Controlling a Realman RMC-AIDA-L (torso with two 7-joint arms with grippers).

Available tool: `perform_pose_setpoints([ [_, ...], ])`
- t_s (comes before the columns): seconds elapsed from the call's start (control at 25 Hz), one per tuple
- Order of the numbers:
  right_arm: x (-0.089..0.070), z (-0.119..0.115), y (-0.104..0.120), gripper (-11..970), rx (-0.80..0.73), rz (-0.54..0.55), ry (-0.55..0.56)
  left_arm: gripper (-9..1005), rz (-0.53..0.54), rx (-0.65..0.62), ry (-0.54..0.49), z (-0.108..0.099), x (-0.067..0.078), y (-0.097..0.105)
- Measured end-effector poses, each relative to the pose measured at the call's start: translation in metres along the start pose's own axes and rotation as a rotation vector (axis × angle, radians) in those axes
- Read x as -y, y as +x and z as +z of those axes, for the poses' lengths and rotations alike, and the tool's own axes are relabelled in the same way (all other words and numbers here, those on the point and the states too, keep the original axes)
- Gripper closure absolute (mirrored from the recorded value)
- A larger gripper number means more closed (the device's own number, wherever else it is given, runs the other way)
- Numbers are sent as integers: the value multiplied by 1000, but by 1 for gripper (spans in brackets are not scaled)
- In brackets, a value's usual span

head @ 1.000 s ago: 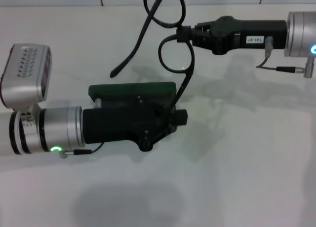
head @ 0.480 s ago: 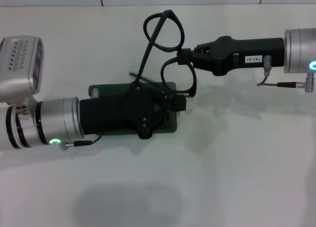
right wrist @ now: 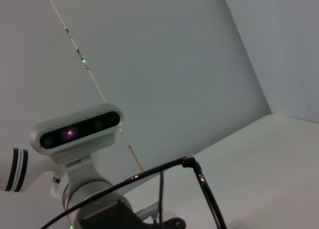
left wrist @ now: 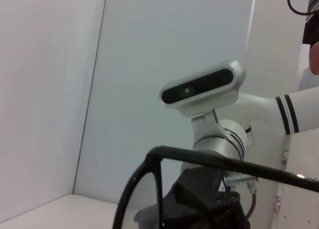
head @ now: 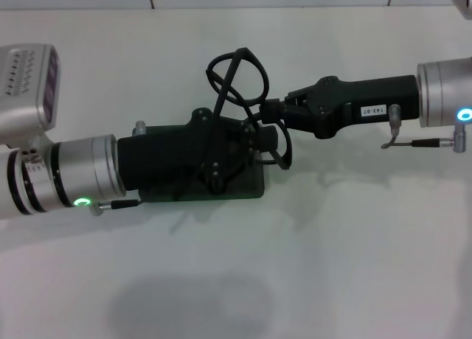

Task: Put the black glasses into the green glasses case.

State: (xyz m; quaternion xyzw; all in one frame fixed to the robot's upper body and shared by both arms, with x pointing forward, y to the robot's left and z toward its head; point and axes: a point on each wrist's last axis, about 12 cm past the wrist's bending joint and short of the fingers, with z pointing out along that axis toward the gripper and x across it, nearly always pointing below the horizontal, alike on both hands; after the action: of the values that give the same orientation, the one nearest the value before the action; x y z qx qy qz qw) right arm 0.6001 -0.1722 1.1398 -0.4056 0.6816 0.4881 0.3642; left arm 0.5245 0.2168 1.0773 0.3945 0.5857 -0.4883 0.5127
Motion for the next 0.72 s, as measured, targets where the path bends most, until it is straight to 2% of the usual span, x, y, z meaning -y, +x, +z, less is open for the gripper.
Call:
perform_pose_setpoints([
  [0.72, -3, -1, -1, 921, 10, -25, -22, 994, 9, 2, 4, 2, -2, -3],
])
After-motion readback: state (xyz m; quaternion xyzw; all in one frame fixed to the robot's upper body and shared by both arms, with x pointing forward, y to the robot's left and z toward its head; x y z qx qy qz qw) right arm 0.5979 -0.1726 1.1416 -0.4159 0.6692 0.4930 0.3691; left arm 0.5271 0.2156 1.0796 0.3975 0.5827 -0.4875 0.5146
